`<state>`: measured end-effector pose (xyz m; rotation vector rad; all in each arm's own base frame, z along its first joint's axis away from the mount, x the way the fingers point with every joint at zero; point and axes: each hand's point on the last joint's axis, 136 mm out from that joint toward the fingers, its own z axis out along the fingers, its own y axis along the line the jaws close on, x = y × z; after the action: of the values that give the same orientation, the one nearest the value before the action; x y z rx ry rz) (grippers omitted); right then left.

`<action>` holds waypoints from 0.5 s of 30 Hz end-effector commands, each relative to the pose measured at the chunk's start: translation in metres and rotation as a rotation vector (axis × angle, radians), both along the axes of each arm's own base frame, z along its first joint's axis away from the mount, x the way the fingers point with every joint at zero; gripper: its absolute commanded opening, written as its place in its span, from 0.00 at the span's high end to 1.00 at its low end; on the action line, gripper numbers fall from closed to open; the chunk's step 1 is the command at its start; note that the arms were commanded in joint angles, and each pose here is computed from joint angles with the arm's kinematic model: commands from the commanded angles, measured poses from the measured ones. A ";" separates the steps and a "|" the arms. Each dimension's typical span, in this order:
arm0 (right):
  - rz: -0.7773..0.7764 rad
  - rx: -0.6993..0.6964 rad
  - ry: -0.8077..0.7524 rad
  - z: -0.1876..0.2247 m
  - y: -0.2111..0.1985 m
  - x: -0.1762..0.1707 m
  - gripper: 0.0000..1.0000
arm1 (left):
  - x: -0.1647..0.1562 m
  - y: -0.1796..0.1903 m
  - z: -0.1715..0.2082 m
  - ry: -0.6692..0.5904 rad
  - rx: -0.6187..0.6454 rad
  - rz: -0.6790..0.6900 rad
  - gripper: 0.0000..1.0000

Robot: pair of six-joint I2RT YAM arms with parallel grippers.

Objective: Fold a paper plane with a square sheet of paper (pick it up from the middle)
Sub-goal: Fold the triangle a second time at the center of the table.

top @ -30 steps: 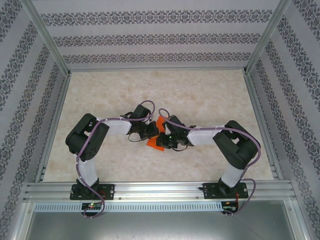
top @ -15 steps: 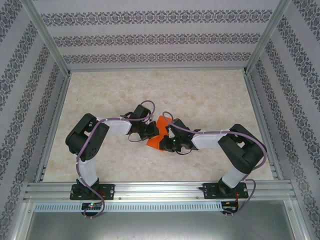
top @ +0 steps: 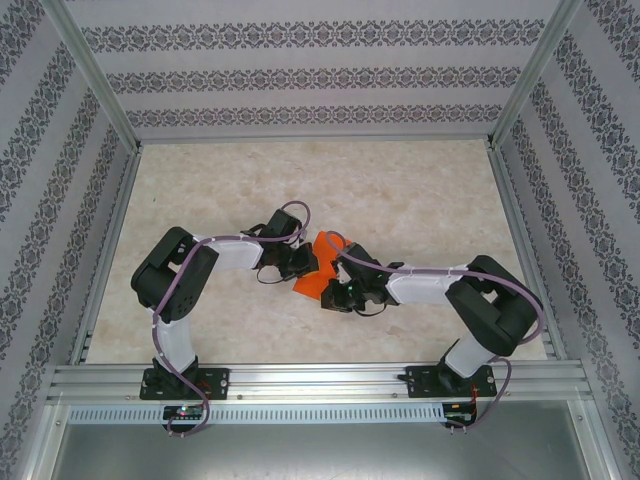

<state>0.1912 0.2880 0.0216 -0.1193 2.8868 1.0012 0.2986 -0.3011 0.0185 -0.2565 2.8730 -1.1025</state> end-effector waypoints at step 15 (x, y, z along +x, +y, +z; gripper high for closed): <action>-0.086 -0.043 0.012 -0.032 0.000 0.021 0.89 | -0.007 0.013 -0.021 0.042 0.089 0.004 0.99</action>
<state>0.2277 0.3002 0.0122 -0.0231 2.8199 0.9954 0.2987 -0.3011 0.0188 -0.2571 2.8747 -1.1007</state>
